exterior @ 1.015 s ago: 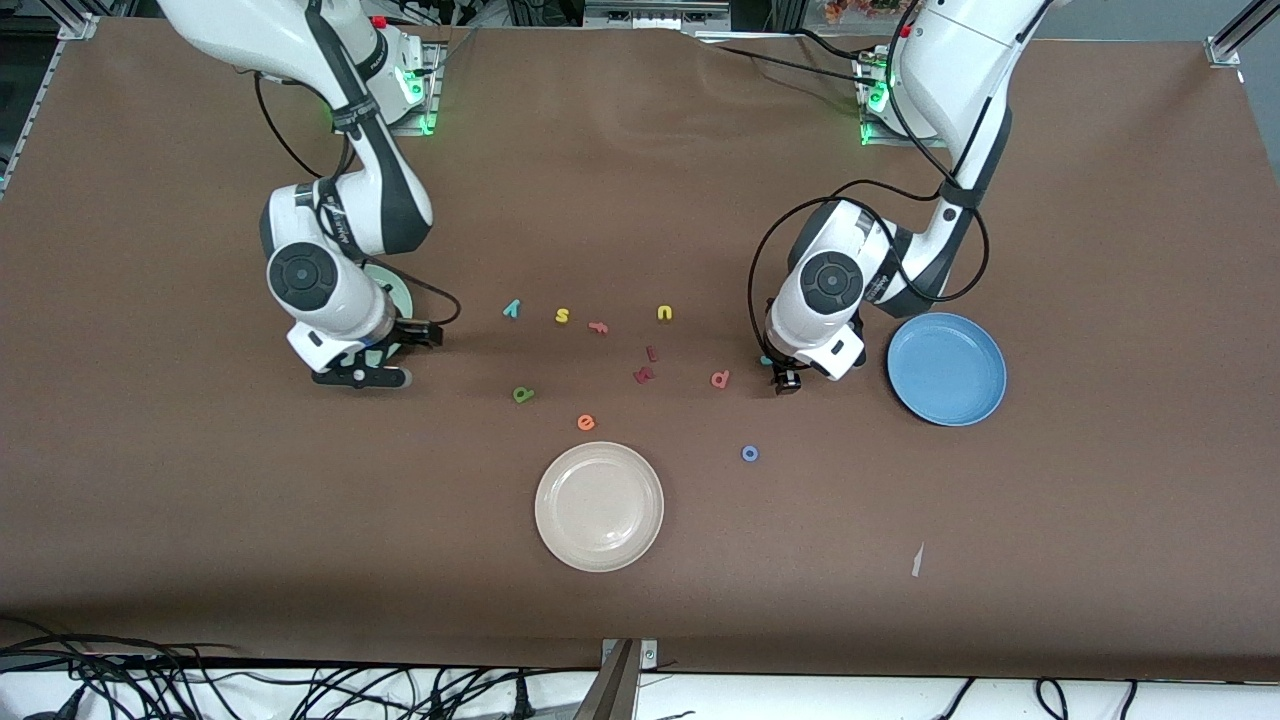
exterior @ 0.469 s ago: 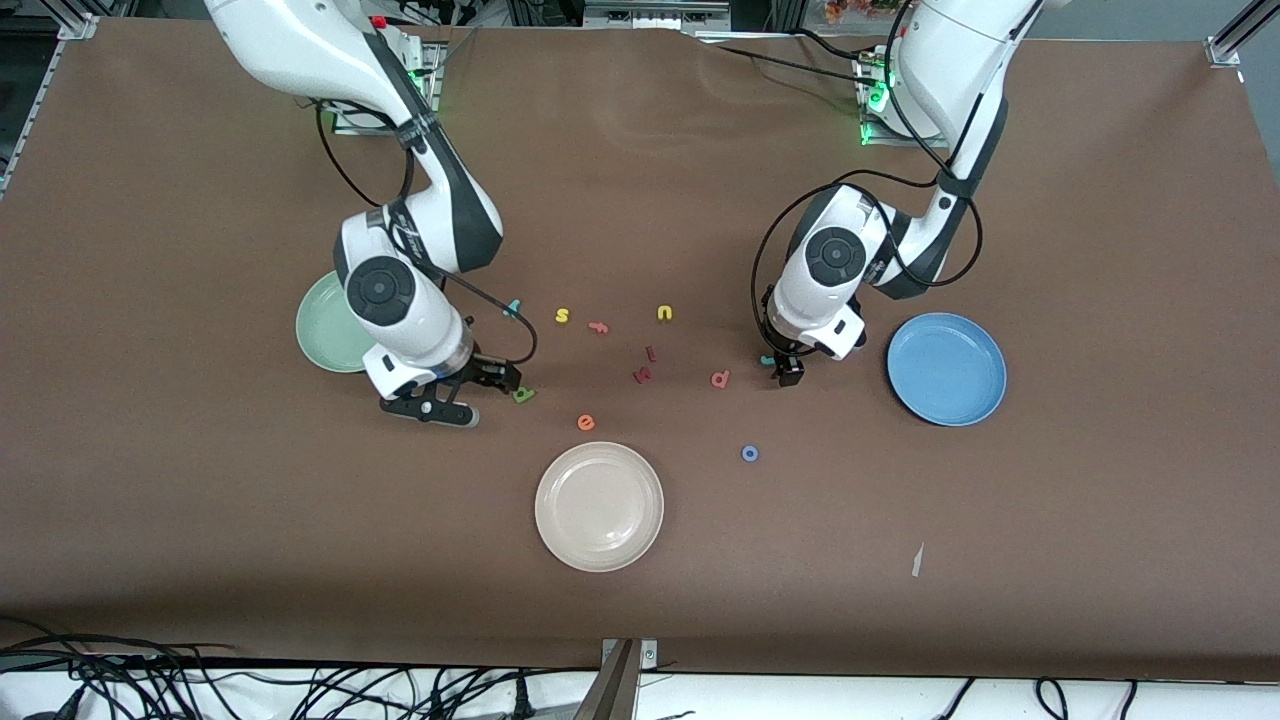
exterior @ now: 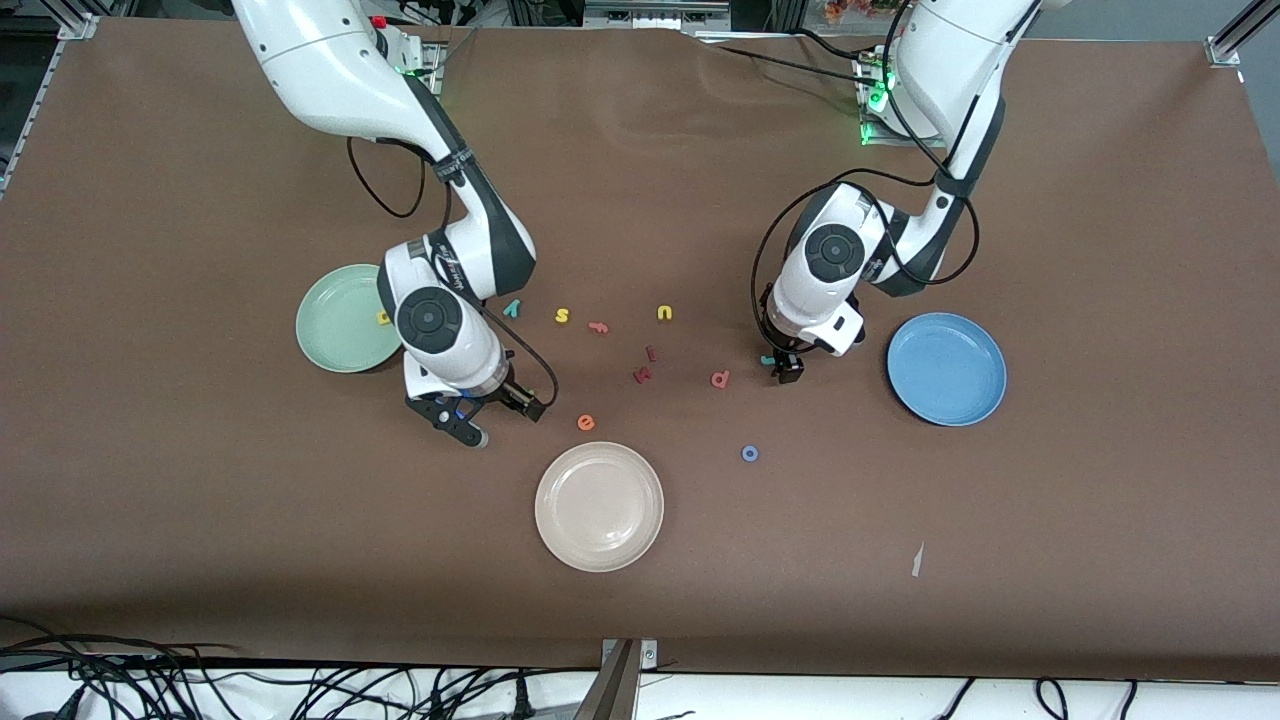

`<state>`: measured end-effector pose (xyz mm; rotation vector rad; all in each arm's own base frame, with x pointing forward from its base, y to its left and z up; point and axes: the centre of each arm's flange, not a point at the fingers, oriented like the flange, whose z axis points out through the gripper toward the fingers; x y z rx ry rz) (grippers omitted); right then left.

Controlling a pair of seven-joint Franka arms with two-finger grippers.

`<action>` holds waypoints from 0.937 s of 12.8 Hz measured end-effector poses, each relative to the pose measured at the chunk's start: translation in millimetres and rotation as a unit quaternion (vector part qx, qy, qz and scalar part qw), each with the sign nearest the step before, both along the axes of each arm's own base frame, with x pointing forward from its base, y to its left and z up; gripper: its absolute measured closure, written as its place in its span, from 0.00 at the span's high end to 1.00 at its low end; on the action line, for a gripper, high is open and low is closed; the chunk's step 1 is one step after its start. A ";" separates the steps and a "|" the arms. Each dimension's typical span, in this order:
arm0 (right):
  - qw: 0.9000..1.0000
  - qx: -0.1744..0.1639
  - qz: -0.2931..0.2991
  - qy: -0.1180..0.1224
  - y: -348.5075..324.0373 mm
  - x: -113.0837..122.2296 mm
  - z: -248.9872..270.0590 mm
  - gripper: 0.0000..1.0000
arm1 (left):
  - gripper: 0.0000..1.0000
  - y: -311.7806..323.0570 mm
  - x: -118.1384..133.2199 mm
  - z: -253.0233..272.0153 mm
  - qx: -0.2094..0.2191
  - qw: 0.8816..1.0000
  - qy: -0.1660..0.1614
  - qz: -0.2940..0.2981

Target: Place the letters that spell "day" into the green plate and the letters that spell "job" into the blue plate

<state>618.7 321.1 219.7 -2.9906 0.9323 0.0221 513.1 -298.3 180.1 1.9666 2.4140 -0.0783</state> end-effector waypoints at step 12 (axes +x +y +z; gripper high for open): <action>0.999 -0.011 -0.031 0.020 -0.8 -6.0 -37.3 0.48 | 0.30 4.2 6.0 -7.7 -0.002 1.000 -0.008 0.008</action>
